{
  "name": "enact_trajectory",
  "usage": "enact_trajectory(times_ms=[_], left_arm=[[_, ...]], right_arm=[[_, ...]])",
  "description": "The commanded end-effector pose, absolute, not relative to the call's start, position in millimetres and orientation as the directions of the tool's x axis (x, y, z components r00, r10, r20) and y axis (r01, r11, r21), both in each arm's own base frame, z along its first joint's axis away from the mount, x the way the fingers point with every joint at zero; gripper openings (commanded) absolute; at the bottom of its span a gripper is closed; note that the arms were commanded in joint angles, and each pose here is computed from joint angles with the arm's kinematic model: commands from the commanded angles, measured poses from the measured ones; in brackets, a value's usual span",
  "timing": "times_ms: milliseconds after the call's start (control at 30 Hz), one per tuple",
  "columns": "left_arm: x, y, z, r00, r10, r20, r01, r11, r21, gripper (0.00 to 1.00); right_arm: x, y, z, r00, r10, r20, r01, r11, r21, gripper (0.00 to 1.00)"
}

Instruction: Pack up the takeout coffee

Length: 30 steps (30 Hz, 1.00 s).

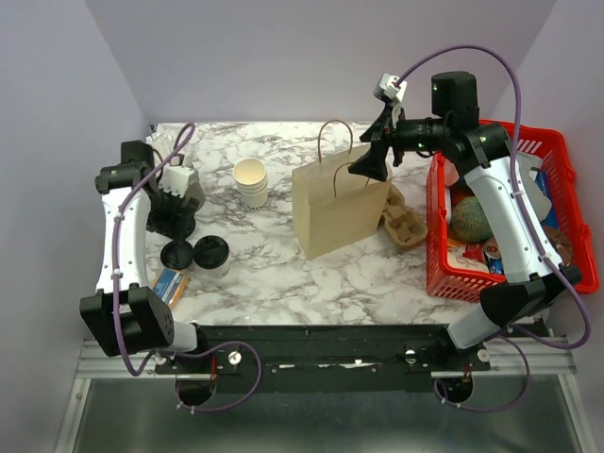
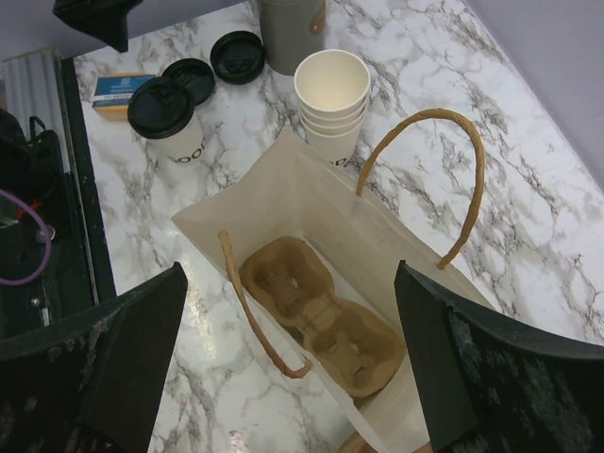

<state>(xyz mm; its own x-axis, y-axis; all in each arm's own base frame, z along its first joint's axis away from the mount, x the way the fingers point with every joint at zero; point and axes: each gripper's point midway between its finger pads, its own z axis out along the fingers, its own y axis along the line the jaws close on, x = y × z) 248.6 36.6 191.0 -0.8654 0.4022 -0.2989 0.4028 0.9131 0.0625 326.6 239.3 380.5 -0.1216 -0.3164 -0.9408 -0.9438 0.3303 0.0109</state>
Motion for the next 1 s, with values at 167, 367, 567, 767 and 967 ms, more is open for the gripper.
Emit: enact_trajectory(times_ms=[167, 367, 567, 767, 967], left_arm=[[203, 68, 137, -0.973, 0.21, -0.093, 0.221, 0.964, -0.145, 0.61], [195, 38, 114, -0.981, 0.185, -0.06, 0.194, 0.921, -0.338, 0.34], [205, 25, 108, -0.98, 0.168, -0.106, 0.197, 0.893, -0.406, 0.33], [219, 3, 107, -0.976, 0.139, -0.168, 0.206, 0.837, -0.507, 0.34], [236, 2, 106, -0.974, 0.112, -0.198, 0.201, 0.833, -0.516, 0.36]], right_arm=[[323, 236, 388, -0.088, -0.324, -0.942, -0.944, 0.33, -0.025, 1.0], [325, 234, 390, -0.085, -0.331, -0.94, -0.937, 0.347, -0.037, 1.0], [327, 235, 386, -0.101, -0.331, -0.938, -0.936, 0.352, -0.023, 1.0], [330, 235, 388, -0.098, -0.332, -0.938, -0.933, 0.359, -0.03, 1.0], [332, 235, 386, -0.1, -0.338, -0.936, -0.931, 0.364, -0.032, 1.0]])
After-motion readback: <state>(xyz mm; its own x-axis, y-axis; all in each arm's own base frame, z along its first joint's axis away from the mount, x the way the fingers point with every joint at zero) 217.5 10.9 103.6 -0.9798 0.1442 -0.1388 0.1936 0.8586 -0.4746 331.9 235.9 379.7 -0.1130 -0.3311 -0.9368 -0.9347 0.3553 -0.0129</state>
